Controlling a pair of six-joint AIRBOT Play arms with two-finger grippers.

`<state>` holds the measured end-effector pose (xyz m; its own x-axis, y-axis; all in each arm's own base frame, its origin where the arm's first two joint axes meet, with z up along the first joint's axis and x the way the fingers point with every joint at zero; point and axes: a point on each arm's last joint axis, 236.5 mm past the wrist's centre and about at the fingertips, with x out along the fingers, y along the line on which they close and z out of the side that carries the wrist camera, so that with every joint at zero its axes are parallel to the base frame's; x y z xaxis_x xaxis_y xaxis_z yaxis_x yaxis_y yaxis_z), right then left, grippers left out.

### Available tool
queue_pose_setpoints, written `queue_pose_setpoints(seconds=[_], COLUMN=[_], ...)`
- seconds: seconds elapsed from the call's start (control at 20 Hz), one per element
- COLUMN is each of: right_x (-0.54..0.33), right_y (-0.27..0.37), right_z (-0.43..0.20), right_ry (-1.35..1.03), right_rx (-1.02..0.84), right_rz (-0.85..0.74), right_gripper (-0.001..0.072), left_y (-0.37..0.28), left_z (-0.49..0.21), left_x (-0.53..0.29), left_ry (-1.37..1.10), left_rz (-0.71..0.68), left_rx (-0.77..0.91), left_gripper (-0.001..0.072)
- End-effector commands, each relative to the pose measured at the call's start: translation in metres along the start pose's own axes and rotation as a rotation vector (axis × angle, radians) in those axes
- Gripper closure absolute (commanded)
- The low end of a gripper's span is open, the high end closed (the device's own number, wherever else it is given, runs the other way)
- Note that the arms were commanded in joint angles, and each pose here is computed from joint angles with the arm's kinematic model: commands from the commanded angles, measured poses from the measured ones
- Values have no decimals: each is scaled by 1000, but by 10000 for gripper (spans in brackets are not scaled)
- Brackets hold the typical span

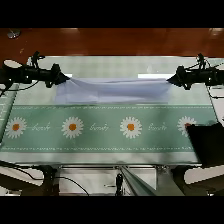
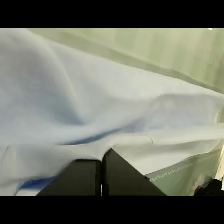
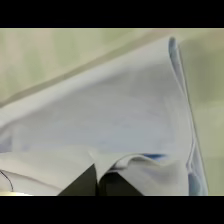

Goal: Fold the shirts.

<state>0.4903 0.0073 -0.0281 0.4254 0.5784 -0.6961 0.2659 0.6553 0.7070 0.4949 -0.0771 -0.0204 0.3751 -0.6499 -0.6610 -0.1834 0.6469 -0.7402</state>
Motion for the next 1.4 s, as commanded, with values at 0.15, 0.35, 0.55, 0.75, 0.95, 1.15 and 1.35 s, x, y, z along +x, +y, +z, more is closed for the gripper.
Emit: queue_pose_setpoints(seconds=[0.15,0.35,0.55,0.75,0.95,1.15,1.35], right_x=[31,1,-31,-3,47,65,24], right_y=[-3,-25,-87,-89,-44,-10,10], right_z=[21,23,3,-17,-37,-52,-41], right_ry=[-4,42,138,212,276,312,247], right_rx=[28,-20,58,73,26,-19,-132], right_rz=[52,-8,-156,-146,-39,-2,-70], right_gripper=[194,144,144,144,144,412,694], left_y=[-2,43,117,61,-6,-44,-67], left_z=[4,-4,5,34,-12,-52,-80], left_x=[22,-40,-148,-162,-109,-56,-31], left_ry=[74,202,110,-245,-244,-123,-56], left_rz=[-15,186,556,527,375,316,288], left_rx=[-1,-21,-37,157,310,413,484], left_gripper=[27,6,6,6,6,6,404])
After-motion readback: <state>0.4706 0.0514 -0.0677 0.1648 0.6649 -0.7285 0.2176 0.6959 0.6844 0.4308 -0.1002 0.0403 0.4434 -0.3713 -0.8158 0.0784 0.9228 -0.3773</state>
